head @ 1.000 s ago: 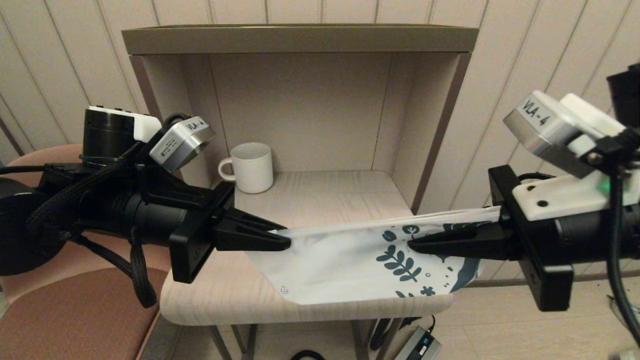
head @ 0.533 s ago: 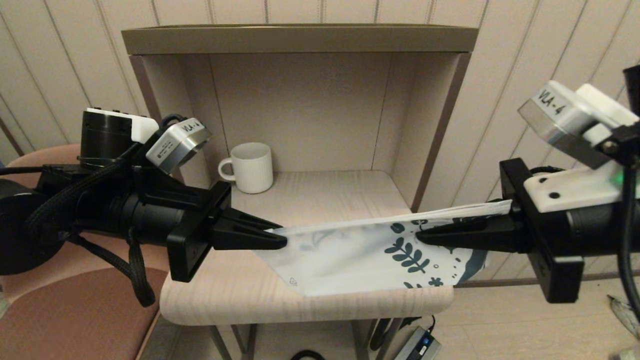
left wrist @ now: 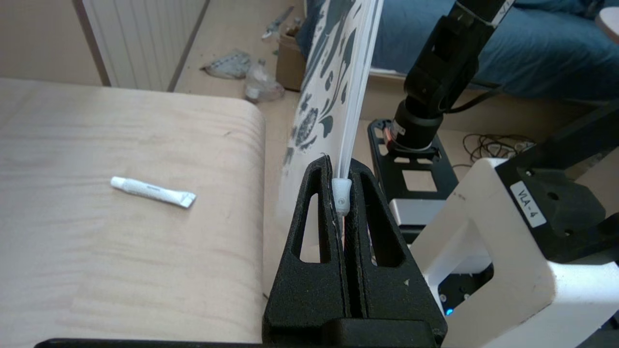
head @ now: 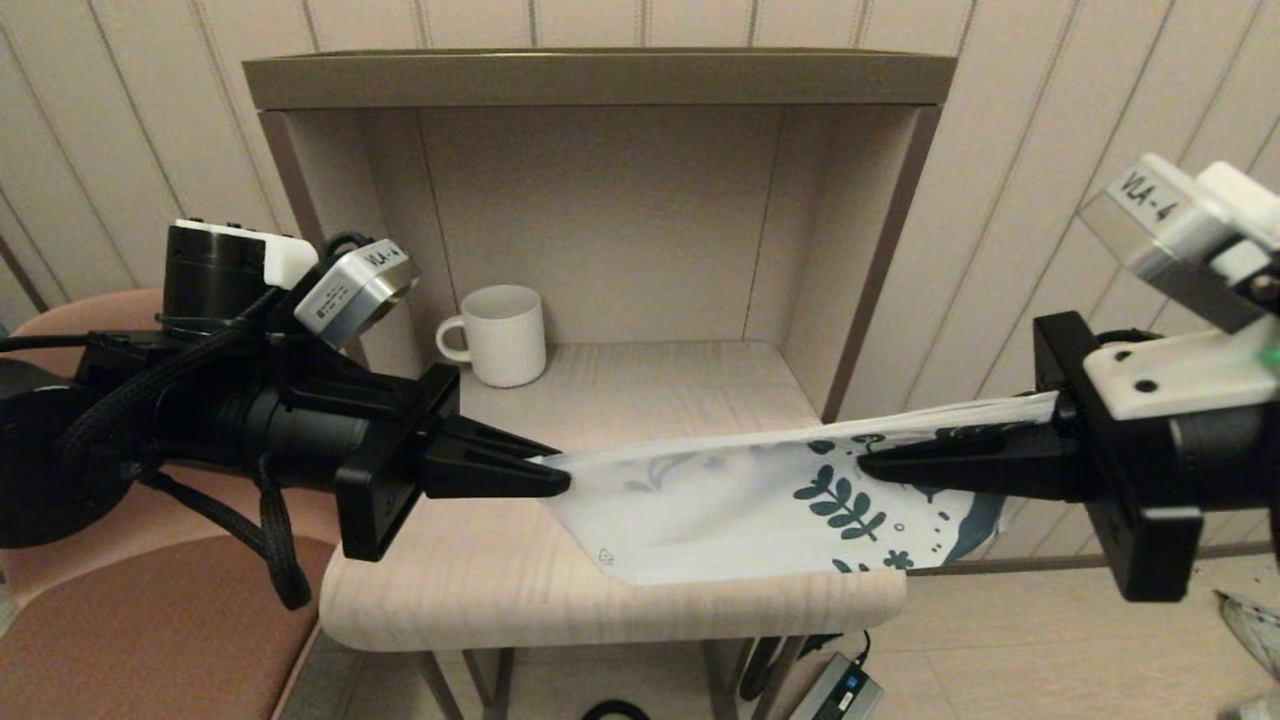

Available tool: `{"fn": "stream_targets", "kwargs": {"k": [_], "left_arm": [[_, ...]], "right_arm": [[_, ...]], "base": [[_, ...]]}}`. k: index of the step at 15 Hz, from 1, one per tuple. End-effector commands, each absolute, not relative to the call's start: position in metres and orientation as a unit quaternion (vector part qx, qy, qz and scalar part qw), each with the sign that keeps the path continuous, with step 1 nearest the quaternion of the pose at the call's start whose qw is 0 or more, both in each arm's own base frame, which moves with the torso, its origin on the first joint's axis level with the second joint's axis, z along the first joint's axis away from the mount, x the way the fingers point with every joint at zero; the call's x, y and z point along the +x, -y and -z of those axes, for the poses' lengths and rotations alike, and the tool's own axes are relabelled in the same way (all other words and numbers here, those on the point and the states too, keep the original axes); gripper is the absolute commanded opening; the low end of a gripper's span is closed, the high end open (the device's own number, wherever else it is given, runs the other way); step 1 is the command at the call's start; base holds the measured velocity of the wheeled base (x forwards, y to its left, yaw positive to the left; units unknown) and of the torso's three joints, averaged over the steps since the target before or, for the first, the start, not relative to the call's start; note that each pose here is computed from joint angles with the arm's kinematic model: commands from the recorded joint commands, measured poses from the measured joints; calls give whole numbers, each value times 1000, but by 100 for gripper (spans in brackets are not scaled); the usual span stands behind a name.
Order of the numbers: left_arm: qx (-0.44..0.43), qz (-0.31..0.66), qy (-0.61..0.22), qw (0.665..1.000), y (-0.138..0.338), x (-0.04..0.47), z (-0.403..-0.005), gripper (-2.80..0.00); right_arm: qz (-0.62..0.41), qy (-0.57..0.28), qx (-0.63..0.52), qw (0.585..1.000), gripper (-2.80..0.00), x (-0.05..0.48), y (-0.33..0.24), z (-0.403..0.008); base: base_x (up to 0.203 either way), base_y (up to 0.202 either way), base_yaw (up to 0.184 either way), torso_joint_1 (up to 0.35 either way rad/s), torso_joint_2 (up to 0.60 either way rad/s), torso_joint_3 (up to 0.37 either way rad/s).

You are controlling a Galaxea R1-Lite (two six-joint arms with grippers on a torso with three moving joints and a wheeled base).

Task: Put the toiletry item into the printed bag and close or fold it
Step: Open the storage bag

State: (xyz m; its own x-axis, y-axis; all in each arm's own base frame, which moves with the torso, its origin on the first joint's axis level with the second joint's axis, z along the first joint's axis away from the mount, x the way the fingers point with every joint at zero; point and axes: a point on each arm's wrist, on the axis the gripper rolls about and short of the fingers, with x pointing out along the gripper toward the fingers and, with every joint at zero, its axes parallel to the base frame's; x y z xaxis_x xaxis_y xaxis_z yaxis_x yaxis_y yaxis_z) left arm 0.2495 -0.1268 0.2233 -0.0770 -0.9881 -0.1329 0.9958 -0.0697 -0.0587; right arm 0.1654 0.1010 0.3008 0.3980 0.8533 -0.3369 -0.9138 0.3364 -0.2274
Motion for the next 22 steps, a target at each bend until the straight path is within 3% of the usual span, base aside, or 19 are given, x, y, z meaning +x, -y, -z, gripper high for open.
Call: {"fn": "stream_targets", "kwargs": {"k": [1, 13, 22], "left_arm": [[28, 733, -66, 676, 127, 250, -223, -280], [28, 733, -67, 676, 127, 251, -222, -280], [30, 732, -63, 677, 128, 251, -224, -280]], "right_arm": [[-549, -80, -192, 810, -280, 165, -102, -299], [-589, -89, -182, 782, -280, 190, -137, -280], [-566, -81, -182, 800, -280, 190, -123, -286]], "base": [[0, 0, 0, 0, 0, 0], [0, 0, 0, 0, 0, 0], [0, 0, 0, 0, 0, 0]]}}
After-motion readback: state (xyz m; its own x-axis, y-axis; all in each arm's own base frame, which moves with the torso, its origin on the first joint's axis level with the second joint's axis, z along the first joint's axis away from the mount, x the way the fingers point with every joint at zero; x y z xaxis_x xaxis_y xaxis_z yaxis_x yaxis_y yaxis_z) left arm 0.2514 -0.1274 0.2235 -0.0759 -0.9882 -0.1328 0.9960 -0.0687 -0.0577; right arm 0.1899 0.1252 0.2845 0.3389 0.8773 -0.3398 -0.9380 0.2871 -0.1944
